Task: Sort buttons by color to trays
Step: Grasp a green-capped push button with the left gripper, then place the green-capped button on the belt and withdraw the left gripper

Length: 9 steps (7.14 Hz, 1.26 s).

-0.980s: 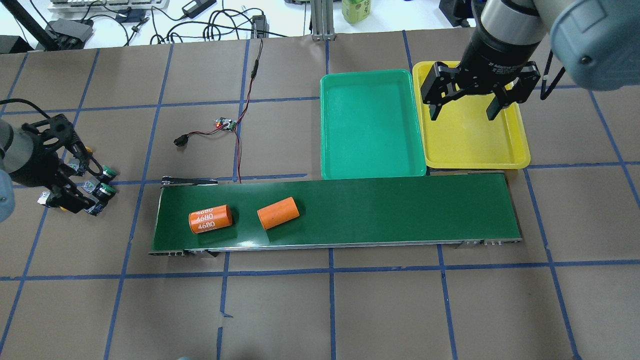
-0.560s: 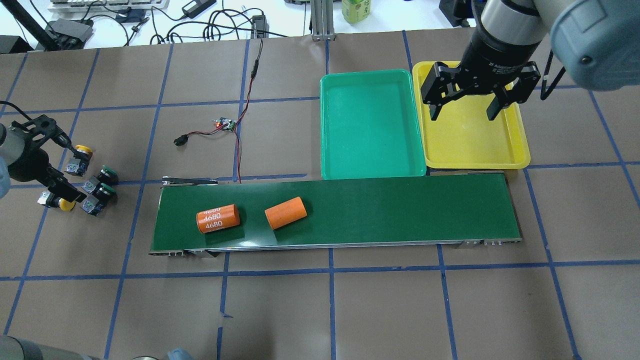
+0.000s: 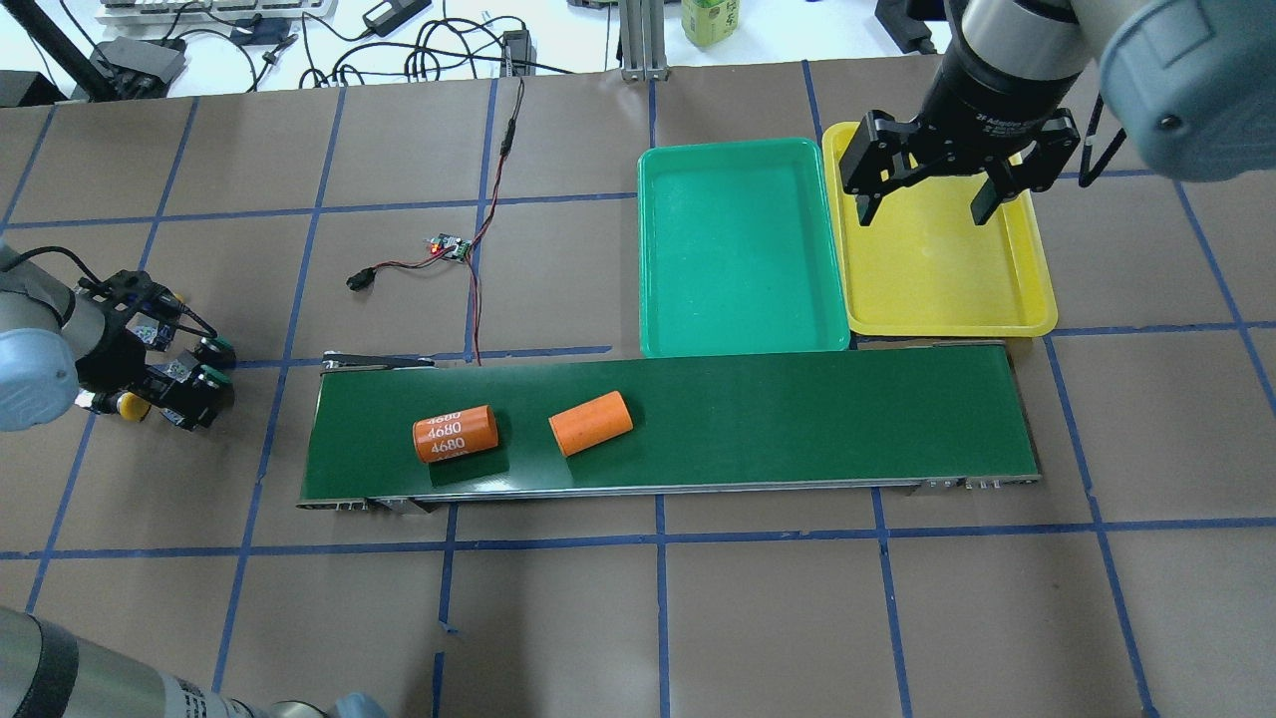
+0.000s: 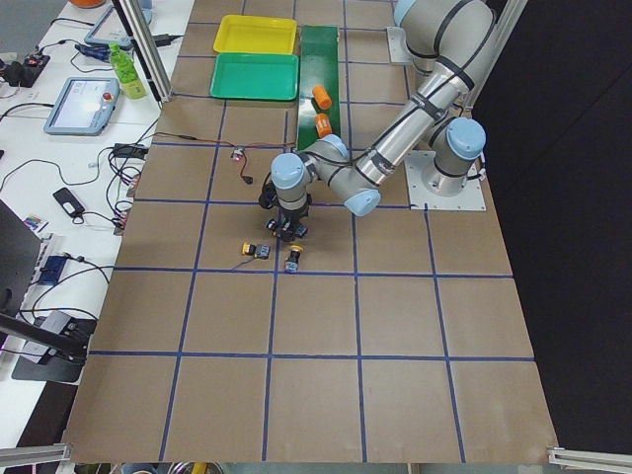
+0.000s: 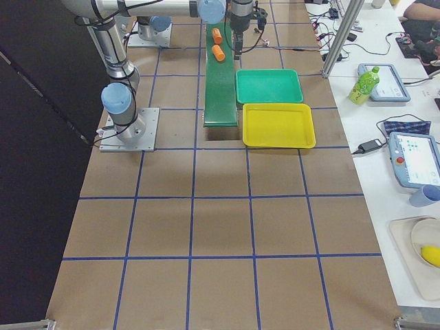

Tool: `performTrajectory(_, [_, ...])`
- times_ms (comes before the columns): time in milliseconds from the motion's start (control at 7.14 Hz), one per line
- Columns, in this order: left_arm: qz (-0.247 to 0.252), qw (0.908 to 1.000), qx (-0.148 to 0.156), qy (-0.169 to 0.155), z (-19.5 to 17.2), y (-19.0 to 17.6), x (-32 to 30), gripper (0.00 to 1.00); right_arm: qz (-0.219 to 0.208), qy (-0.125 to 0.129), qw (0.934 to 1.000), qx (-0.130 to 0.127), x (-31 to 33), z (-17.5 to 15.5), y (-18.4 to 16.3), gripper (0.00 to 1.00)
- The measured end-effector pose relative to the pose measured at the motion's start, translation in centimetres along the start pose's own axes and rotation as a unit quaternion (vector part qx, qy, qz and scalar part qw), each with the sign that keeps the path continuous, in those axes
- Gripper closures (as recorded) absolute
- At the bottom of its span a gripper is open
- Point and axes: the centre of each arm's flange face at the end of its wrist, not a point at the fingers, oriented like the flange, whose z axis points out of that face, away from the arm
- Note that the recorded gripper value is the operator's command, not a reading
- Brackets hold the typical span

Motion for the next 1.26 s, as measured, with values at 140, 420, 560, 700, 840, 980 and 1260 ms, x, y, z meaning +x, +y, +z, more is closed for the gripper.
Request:
performTrajectory(140, [-0.006, 0.9999, 0.003, -0.011, 0.5, 0.1, 0.1, 0.39, -0.001, 0.001, 0.9999, 0.014, 0.0, -0.3, -0.3, 0.00])
performTrajectory(420, [-0.010, 0.9997, 0.007, -0.020, 0.7, 0.1, 0.2, 1.00, -0.002, 0.000, 0.9998, 0.022, -0.1, -0.4, -0.4, 0.00])
performTrajectory(560, [-0.009, 0.9996, 0.009, -0.024, 0.5, -0.1, 0.3, 1.00, -0.002, 0.000, 0.9997, 0.023, -0.1, -0.4, -0.4, 0.00])
performTrajectory(700, [-0.005, 0.9994, 0.012, -0.031, -0.3, -0.3, 0.7, 1.00, -0.002, -0.001, 0.9997, 0.023, -0.1, -0.4, -0.4, 0.00])
performTrajectory(840, [-0.004, 0.9995, 0.011, -0.030, -1.5, -0.4, 1.4, 1.00, -0.002, -0.002, 0.9997, 0.022, -0.2, -0.4, -0.4, 0.00])
performTrajectory(980, [-0.015, 0.9996, 0.006, -0.023, -3.5, -0.3, 2.4, 1.00, -0.003, -0.002, 0.9998, 0.021, -0.2, -0.3, -0.5, 0.00])
performTrajectory(1260, [-0.057, 0.9981, 0.005, -0.021, -8.1, -1.0, 6.5, 1.00, -0.003, -0.002, 0.9998, 0.021, -0.2, -0.3, -0.4, 0.00])
